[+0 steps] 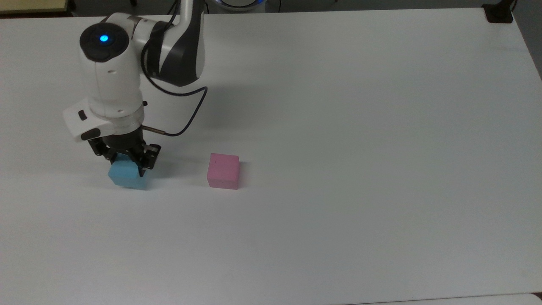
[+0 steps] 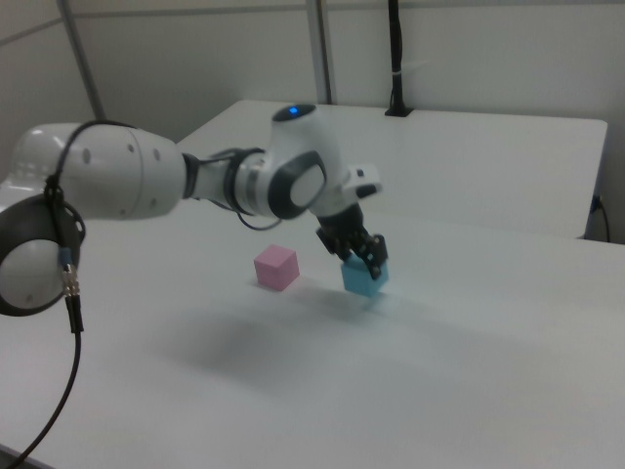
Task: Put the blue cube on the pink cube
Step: 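Carry the light-blue cube over the pink cube and lower it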
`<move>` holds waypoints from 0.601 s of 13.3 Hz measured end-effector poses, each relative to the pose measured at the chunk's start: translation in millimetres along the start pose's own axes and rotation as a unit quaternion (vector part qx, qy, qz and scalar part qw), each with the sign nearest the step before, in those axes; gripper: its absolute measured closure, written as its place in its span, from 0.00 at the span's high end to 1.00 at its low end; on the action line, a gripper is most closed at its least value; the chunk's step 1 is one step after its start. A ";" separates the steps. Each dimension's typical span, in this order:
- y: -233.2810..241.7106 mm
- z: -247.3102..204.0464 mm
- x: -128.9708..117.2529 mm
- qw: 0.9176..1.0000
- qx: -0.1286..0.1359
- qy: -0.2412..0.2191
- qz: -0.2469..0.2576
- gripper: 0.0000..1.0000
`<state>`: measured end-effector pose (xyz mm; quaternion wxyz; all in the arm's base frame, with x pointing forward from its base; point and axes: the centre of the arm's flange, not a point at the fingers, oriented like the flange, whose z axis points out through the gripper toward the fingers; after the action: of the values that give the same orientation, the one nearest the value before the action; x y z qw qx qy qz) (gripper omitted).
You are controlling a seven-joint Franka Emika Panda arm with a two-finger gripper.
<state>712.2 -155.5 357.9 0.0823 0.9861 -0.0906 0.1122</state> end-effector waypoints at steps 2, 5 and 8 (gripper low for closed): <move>-47.8 -44.8 -3.6 0.999 0.013 -0.022 -0.026 0.59; -122.7 -84.3 -14.9 0.998 0.040 -0.035 -0.034 0.57; -159.2 -81.4 -24.4 0.997 0.053 -0.045 -0.016 0.57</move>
<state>703.4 17.7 407.8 0.0275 0.9945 -0.0723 0.0711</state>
